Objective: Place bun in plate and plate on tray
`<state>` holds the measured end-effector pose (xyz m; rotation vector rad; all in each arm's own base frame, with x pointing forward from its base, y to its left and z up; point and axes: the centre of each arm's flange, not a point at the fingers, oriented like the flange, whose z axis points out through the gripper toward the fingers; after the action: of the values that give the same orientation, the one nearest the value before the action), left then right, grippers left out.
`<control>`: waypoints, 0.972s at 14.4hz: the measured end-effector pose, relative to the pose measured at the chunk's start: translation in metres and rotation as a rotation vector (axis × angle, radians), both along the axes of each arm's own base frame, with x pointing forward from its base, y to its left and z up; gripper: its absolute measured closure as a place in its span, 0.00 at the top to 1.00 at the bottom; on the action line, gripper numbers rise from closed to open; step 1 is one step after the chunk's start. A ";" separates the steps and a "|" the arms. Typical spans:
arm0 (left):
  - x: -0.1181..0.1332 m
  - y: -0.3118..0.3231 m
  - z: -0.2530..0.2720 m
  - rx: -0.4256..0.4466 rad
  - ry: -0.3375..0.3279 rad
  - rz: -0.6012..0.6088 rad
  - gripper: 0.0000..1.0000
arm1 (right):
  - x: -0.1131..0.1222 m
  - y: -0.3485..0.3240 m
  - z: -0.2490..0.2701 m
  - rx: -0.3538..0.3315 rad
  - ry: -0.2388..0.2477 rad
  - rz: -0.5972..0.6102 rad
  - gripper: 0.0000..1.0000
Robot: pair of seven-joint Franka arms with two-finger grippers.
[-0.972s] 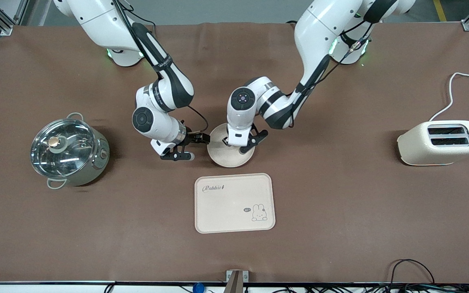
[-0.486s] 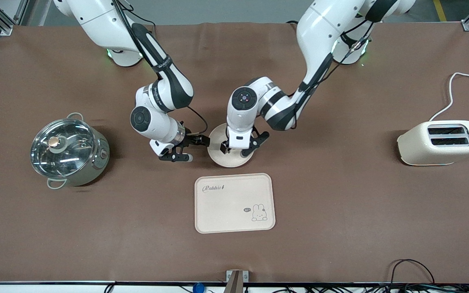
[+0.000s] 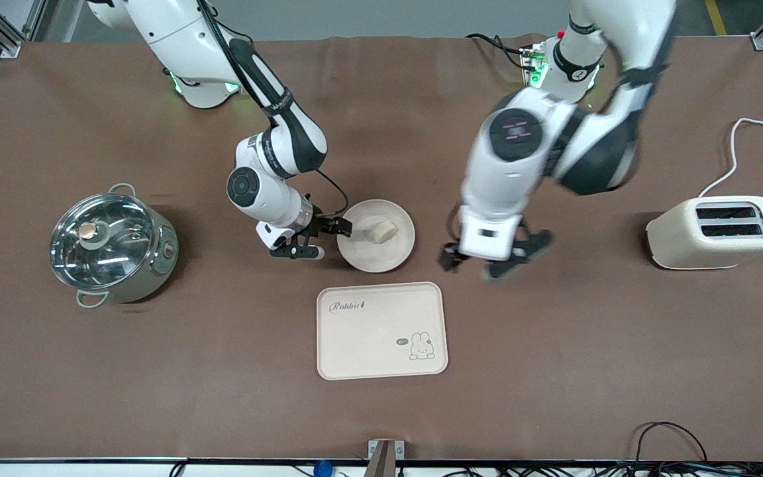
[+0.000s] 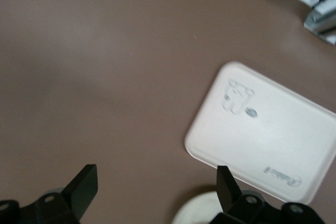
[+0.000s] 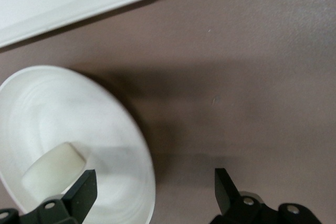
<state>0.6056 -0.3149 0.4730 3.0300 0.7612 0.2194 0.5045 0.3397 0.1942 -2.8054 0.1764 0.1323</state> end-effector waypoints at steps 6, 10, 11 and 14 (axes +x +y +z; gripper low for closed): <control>-0.006 0.139 0.100 0.109 0.049 -0.251 1.00 | -0.008 0.011 -0.008 -0.005 -0.005 0.018 0.80; -0.031 0.199 0.149 0.093 0.089 -0.389 1.00 | -0.011 0.017 -0.007 -0.003 -0.017 0.027 0.42; -0.039 0.212 0.158 0.082 0.099 -0.409 1.00 | -0.011 0.018 -0.007 -0.003 -0.022 0.026 0.29; -0.069 0.239 0.177 0.048 0.136 -0.472 1.00 | -0.011 0.018 -0.009 -0.004 -0.028 0.023 0.04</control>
<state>0.5367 -0.0756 0.6495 3.1784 0.0263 0.0235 0.4939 0.3575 0.1857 -2.8118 0.1381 0.0985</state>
